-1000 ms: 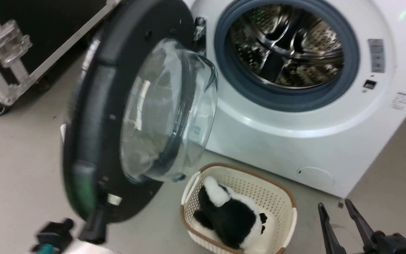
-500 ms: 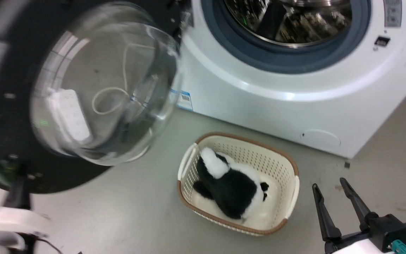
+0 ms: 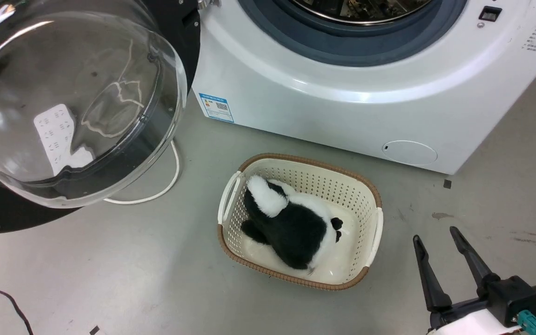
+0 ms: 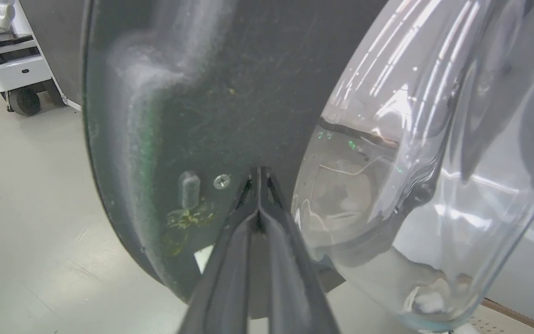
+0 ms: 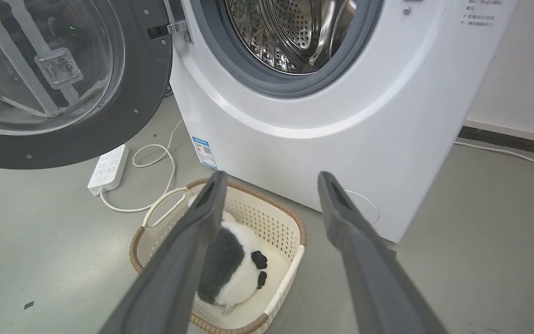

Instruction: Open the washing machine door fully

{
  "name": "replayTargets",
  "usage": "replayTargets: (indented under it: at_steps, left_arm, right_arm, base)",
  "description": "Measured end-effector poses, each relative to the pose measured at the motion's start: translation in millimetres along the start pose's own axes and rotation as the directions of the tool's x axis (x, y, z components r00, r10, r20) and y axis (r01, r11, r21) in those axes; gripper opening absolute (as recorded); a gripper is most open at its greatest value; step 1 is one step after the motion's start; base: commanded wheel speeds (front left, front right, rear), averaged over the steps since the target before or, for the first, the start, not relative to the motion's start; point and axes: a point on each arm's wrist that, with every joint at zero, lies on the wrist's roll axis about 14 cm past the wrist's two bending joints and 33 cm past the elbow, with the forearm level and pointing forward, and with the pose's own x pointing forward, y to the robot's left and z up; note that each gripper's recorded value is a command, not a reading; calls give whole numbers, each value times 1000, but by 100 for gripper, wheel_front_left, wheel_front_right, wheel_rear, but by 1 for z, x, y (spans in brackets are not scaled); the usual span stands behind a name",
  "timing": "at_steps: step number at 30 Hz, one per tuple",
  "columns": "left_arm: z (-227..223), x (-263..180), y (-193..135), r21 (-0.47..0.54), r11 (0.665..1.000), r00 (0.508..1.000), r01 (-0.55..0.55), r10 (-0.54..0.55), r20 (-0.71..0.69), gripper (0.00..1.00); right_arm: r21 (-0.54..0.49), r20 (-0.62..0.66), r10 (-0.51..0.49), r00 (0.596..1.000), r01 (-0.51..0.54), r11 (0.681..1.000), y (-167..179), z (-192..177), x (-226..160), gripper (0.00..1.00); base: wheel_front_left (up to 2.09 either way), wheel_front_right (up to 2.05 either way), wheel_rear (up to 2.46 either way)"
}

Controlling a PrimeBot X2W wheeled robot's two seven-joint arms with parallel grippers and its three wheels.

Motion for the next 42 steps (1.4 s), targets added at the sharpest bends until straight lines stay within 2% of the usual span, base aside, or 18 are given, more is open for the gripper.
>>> replayTargets:
  at_steps: [7,14,18,27,32,40,41,42]
  left_arm:
    - [15,-5,-22,-27,998,996,57,-55,65,0]
    - [54,-30,-67,-83,979,959,186,-163,231,0]
    - [58,-52,-96,-129,956,936,263,-221,273,0]
    - [29,-95,-167,-205,886,901,415,-368,231,0]
    - [14,-115,-205,-189,843,861,503,-470,193,0]
    - [-8,-132,-228,-159,816,831,556,-541,129,0]
    - [-9,-133,-230,-148,813,826,563,-549,126,10]
    - [-9,-134,-233,-135,810,821,570,-557,124,64]
  right_arm:
    - [-16,43,-16,999,17,1000,-4,17,-3,100]
    - [-56,187,-49,981,61,997,-14,69,-13,100]
    - [-76,257,-79,963,102,992,-22,95,-27,100]
    - [-97,304,-180,936,218,971,-45,113,-77,100]
    - [-89,300,-243,923,280,956,-59,110,-101,100]
    - [-73,284,-295,912,328,942,-69,103,-120,100]
    - [-72,280,-296,913,327,942,-69,102,-120,100]
    - [-71,275,-296,915,327,942,-68,100,-121,100]
  base:
    - [0,0,0]
    - [0,0,0]
    - [0,0,0]
    - [0,0,0]
    - [0,0,0]
    - [0,0,0]
    - [0,0,0]
    - [0,0,0]
